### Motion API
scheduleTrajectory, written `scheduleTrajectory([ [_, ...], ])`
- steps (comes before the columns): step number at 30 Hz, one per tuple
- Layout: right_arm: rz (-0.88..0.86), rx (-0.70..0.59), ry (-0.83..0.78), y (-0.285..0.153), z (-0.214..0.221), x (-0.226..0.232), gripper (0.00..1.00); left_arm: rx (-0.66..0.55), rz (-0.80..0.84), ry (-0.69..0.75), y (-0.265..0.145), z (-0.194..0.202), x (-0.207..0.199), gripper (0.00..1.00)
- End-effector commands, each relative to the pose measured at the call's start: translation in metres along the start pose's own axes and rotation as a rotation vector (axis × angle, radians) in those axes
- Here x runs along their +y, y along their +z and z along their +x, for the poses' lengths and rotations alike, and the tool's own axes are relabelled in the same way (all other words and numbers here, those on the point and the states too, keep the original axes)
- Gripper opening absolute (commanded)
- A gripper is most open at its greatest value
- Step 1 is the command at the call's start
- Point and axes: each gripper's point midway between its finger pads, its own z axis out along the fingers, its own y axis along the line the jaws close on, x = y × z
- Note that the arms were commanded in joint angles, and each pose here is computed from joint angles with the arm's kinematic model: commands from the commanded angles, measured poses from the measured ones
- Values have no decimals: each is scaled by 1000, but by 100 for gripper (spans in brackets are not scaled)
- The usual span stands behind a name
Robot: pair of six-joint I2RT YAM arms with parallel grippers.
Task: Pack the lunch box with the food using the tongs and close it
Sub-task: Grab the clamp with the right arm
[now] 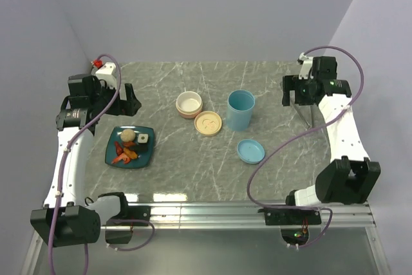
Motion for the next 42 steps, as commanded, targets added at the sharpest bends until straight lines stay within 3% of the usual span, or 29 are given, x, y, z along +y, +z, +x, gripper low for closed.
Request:
scheduleTrajectory([
  [1, 32, 18, 18, 8, -11, -22, 99, -70, -15, 9, -1, -16, 2, 99],
  [10, 101, 125, 32, 64, -31, -80, 87, -144, 96, 26, -5, -26, -20, 99],
  [19, 108, 209, -1, 130, -57, -102, 71, -39, 169, 69, 11, -3, -22, 97],
  [23, 92, 251, -52, 153, -48, -96, 66, -38, 209, 87, 12, 3, -27, 96],
  [31, 56, 332, -90, 183, -18, -88, 62, -98, 249, 131, 8, 8, -36, 96],
  [42, 12, 379, -102, 216, 7, -86, 61, -85, 297, 127, 6, 8, -44, 97],
])
